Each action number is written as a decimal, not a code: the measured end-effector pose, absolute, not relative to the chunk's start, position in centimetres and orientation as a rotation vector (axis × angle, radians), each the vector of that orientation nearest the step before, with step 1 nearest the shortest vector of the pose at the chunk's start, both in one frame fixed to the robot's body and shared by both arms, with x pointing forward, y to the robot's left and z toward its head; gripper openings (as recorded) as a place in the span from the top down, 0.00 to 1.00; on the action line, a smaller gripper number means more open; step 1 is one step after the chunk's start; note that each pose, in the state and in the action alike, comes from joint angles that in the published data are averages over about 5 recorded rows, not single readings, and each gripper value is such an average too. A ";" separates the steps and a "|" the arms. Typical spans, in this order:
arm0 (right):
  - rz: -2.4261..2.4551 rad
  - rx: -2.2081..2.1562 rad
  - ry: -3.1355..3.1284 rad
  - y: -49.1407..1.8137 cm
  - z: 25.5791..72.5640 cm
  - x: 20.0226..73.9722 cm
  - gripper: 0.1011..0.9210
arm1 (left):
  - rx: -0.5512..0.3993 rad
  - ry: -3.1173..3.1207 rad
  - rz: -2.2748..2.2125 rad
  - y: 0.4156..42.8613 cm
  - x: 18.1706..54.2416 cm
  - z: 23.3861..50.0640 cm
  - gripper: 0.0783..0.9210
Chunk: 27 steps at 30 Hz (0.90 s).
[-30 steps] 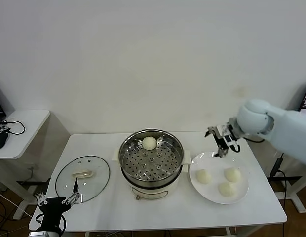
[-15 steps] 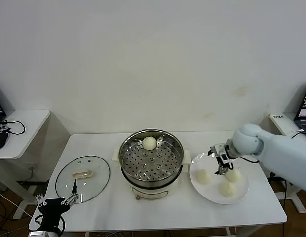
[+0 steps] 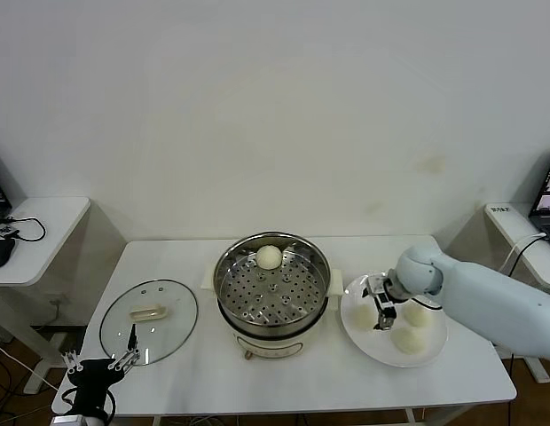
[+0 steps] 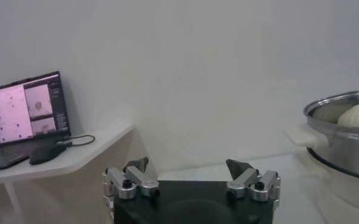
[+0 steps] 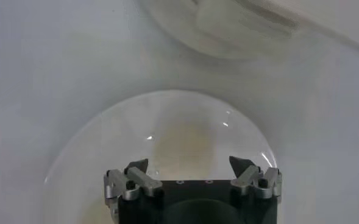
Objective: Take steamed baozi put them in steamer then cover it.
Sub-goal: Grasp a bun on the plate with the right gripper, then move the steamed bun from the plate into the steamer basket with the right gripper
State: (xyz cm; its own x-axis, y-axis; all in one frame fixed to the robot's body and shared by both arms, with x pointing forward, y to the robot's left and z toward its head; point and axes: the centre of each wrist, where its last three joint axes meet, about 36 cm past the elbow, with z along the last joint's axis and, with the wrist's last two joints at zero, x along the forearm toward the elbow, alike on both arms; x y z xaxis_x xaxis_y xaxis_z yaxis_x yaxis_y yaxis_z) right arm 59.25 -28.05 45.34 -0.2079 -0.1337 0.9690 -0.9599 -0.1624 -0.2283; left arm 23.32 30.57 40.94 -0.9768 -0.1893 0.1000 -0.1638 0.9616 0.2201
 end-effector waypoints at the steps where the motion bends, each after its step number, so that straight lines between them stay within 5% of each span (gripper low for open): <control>1: 1.451 1.315 -1.372 -28.0 45.1 59.3 0.13 | 0.270 -2.992 -0.319 30.6 23.3 40.9 0.12; 18: 1.446 1.295 -1.353 -28.0 44.4 59.8 0.36 | 0.276 -2.990 -0.312 30.5 23.2 40.8 0.12; 27: 1.461 1.275 -1.362 -28.9 48.4 60.4 0.38 | 0.275 -3.000 -0.313 30.4 23.2 41.2 0.12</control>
State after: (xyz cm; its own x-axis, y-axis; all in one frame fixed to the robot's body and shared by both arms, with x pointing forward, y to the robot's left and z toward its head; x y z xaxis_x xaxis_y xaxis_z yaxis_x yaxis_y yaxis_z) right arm 60.37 -28.89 48.37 -0.2197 -0.1010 0.9703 -0.9609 -0.1495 -0.2331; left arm 23.21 30.40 41.20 -0.9772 -0.1911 0.0928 -0.1678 0.9622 0.2144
